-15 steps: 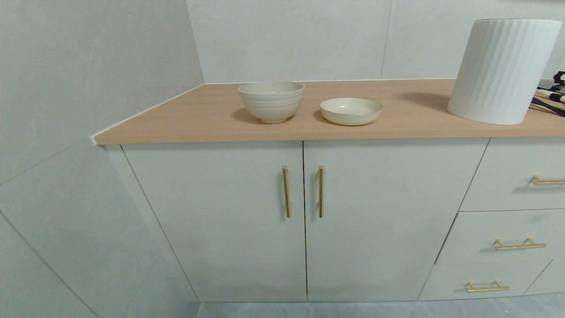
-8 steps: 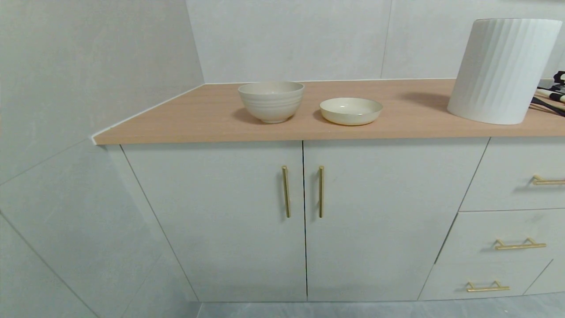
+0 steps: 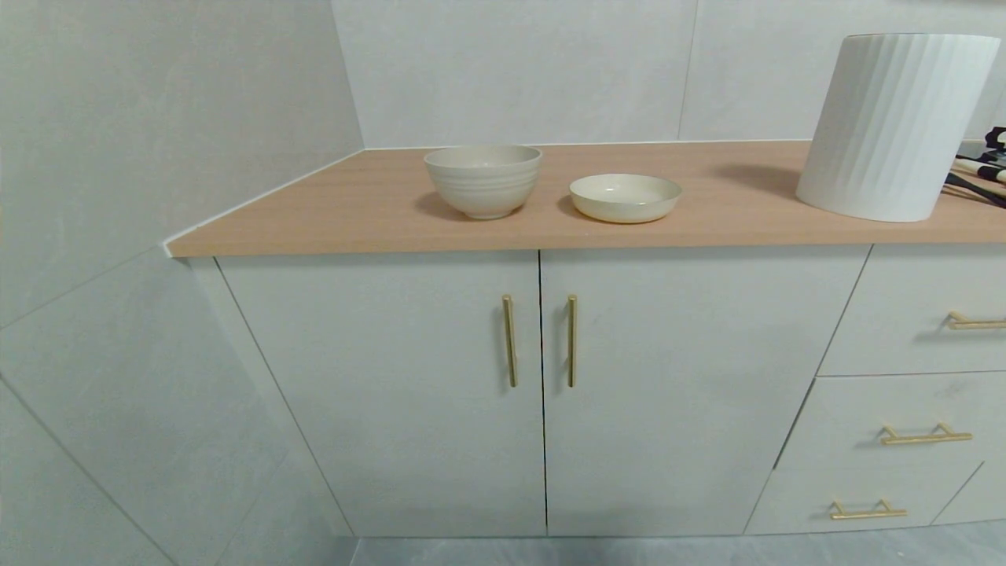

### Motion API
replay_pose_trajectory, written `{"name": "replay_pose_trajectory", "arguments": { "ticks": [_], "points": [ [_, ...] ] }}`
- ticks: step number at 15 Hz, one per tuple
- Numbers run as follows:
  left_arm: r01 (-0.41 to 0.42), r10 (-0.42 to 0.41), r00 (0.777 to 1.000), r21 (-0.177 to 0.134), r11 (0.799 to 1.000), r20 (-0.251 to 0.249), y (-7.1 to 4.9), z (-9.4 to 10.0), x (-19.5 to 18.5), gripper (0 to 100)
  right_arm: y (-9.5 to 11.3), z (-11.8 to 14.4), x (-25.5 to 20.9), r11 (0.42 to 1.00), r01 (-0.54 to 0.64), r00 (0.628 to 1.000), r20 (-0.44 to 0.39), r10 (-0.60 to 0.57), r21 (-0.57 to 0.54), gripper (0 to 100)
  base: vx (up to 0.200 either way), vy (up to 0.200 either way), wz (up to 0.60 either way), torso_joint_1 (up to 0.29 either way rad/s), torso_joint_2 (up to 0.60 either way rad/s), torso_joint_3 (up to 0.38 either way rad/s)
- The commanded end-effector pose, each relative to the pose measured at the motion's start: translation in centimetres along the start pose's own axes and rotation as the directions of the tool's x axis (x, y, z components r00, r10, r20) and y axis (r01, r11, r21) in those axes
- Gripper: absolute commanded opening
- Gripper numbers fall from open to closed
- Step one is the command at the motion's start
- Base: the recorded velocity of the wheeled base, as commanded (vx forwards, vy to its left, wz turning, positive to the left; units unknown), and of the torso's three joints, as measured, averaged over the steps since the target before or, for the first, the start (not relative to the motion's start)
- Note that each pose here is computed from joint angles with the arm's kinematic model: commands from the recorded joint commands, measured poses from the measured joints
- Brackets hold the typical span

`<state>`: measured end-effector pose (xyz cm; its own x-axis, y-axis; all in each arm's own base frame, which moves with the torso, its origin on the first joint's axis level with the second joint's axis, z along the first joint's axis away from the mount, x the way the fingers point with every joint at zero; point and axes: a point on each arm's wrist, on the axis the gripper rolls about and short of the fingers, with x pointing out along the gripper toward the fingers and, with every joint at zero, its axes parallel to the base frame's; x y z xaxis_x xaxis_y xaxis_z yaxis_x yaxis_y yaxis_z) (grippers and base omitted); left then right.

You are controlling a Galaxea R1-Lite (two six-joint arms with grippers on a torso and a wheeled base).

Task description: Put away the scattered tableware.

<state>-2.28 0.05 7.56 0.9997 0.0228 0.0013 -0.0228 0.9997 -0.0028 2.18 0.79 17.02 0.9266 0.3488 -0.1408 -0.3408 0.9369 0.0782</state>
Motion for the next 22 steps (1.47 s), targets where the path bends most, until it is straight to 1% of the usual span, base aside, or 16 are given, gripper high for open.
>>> {"name": "replay_pose_trajectory", "arguments": {
  "ticks": [1,3,5,7,8,10,11,12,14,15,18,19,20,22],
  "points": [
    [0.000,0.000,1.000,0.000,1.000,0.000,0.0,0.0,0.0,100,-0.5,3.3,5.8,0.991,-0.131,0.981,-0.138,0.134,0.029,100,0.000,0.000,0.00,0.000,0.00,0.000],
    [0.000,0.000,1.000,0.000,1.000,0.000,0.0,0.0,0.0,100,-0.5,3.6,7.6,0.986,-0.162,0.973,-0.161,0.165,0.031,100,0.000,0.000,0.00,0.000,0.00,0.000],
    [0.000,0.000,1.000,0.000,1.000,0.000,0.0,0.0,0.0,100,0.0,3.9,10.6,0.974,-0.223,0.957,-0.184,0.224,0.028,100,0.000,0.000,0.00,0.000,0.00,0.000],
    [0.000,0.000,1.000,0.003,1.000,0.000,0.0,0.0,0.0,100,0.4,4.0,11.5,0.968,-0.250,0.950,-0.188,0.251,0.027,100,0.000,0.000,0.00,0.000,0.00,0.000],
    [0.000,0.000,1.000,0.003,1.000,0.000,0.0,0.0,0.0,100,0.4,3.6,11.4,0.967,-0.252,0.946,-0.201,0.253,0.031,100,0.000,0.000,0.00,0.000,0.00,0.000],
    [0.000,0.000,1.000,0.001,1.000,0.000,0.0,0.0,0.0,100,0.5,3.6,11.5,0.964,-0.265,0.943,-0.201,0.266,0.031,100,0.000,0.000,0.00,0.000,0.00,0.000],
    [0.000,0.000,1.000,0.000,1.000,0.000,0.0,0.0,0.0,100,1.1,3.5,11.7,0.953,-0.302,0.929,-0.216,0.302,0.033,100,0.000,0.000,0.00,0.000,0.00,0.000],
    [0.000,0.000,1.000,0.000,1.000,0.000,0.0,0.0,0.0,100,1.6,3.7,12.1,0.944,-0.329,0.919,-0.218,0.329,0.040,100,0.000,0.000,0.00,0.000,0.00,0.000],
    [0.000,0.000,1.000,0.000,1.000,0.000,0.0,0.0,0.0,100,2.3,5.0,13.4,0.931,-0.365,0.909,-0.202,0.363,0.032,100,0.000,0.000,0.00,0.000,0.00,0.000],
    [0.000,0.000,1.000,0.000,1.000,0.000,0.0,0.0,0.0,100,2.6,5.6,14.7,0.926,-0.376,0.905,-0.205,0.374,0.032,100,0.000,0.000,0.00,0.000,0.00,0.000],
    [0.000,0.000,1.000,0.001,1.000,0.000,0.0,0.0,0.0,100,3.8,5.5,18.9,0.914,-0.404,0.875,-0.273,0.400,0.047,100,0.000,0.000,0.00,0.000,0.00,0.000],
    [0.000,0.000,1.000,0.004,1.000,0.000,0.0,0.0,0.0,100,4.2,5.5,21.1,0.914,-0.403,0.870,-0.285,0.401,0.057,100,0.000,0.000,0.00,0.000,0.00,0.000],
    [0.000,0.000,1.000,0.007,1.000,0.000,0.0,0.0,0.0,100,4.4,5.3,23.1,0.915,-0.396,0.869,-0.292,0.400,0.076,100,0.000,0.000,0.00,0.000,0.00,0.000],
    [0.000,0.000,1.000,0.007,1.000,0.000,0.0,0.0,0.0,100,4.7,5.2,25.6,0.915,-0.392,0.873,-0.275,0.403,0.094,100,0.000,0.000,0.00,0.000,0.00,0.000]
  ]
}}
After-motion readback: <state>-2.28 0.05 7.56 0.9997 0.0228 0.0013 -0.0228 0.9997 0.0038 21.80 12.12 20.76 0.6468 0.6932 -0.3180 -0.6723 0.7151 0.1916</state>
